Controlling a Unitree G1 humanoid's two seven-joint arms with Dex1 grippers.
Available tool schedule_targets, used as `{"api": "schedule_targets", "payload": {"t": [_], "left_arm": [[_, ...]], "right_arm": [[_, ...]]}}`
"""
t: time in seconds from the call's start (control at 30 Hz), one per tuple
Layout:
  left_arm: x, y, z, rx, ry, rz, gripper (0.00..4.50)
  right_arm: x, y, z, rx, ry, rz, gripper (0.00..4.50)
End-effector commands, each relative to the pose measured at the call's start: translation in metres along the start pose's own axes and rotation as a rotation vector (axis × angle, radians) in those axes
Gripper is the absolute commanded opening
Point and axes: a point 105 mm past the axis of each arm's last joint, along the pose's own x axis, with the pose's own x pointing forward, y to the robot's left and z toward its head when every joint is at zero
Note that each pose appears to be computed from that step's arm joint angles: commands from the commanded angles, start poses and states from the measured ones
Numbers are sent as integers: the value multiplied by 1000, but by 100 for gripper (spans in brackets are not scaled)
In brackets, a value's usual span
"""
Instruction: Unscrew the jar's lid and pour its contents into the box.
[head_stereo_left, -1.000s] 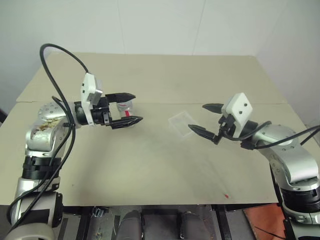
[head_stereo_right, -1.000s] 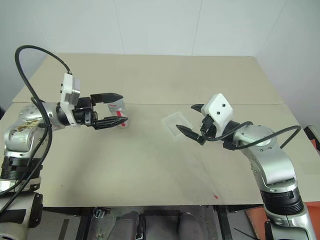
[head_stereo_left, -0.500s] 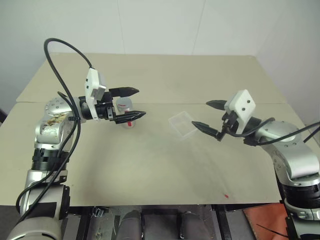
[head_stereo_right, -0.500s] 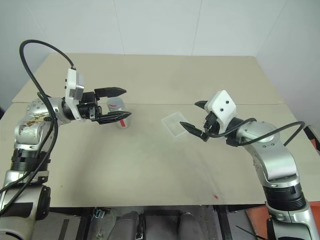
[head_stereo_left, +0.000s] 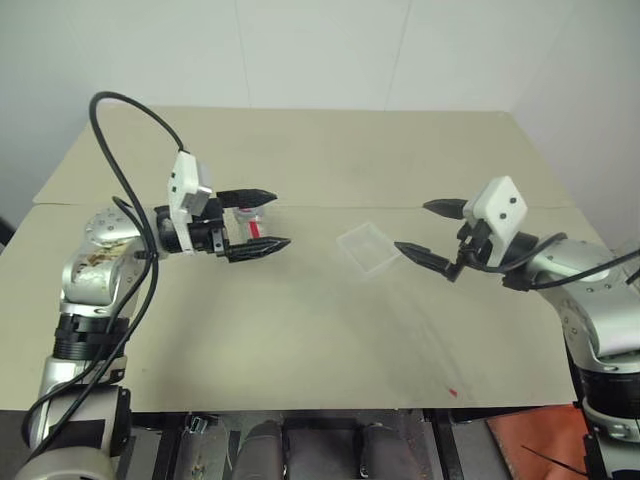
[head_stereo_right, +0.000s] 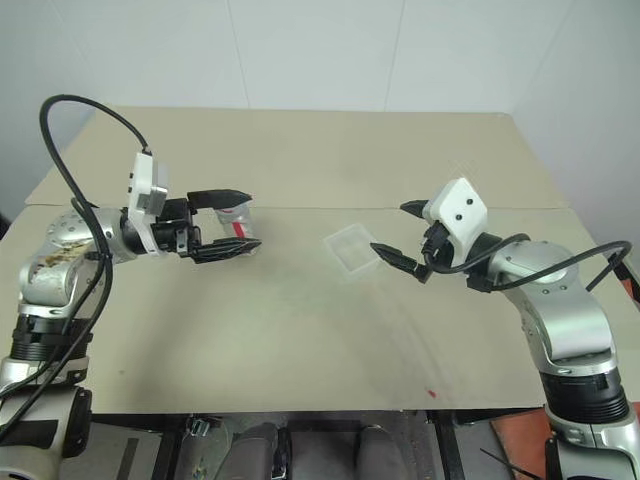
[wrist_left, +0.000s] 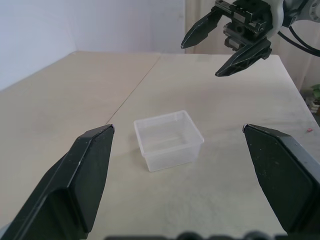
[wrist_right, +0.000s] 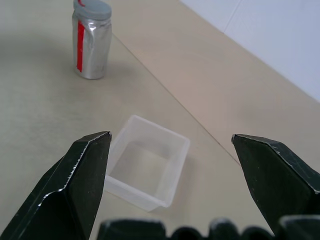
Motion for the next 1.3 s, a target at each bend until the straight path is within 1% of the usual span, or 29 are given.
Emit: {"api": "schedule_targets", "payload": {"t": [0.03,0.17,0.23,0.33,0.47,0.53,0.6,0.67,0.73,0.87,0.9,1.0,1.13,1.23,1.3], "left_arm": [[-9,-2,13,50,-27,24,446],[-16,-5,9,47,-22,50,446],[-26,-7,9,52,-6,56,446],[-44,-3,6,80,40,112,446],[-67,9,28,107,-8,242,446],[-79,10,33,97,-28,283,446],[-92,6,30,85,2,314,446],[-104,2,21,79,71,363,446],[-110,-4,12,50,96,415,446],[-101,-18,-16,14,147,475,446],[-93,-17,-22,7,115,509,446],[-77,-20,-31,-17,58,566,446],[-67,-21,-51,-63,98,662,446],[-57,-24,-60,-113,81,745,446],[-56,-24,-63,-88,82,820,446]], "right_arm": [[-8,-7,16,-30,-35,-15,450],[-3,-6,18,-29,-25,11,450],[1,-2,24,-31,-38,24,450],[8,2,24,-27,-48,50,450],[15,2,28,-13,-65,75,450],[19,5,28,-7,-70,97,450],[21,8,31,-9,-75,116,450],[20,9,36,-4,-92,133,450],[19,10,37,7,-102,144,450],[19,11,37,14,-91,157,450],[19,10,38,10,-94,164,450],[22,7,37,0,-83,159,450],[24,3,42,-1,-98,153,450],[27,2,44,-5,-103,153,450],[28,3,45,-6,-108,156,450]]}}
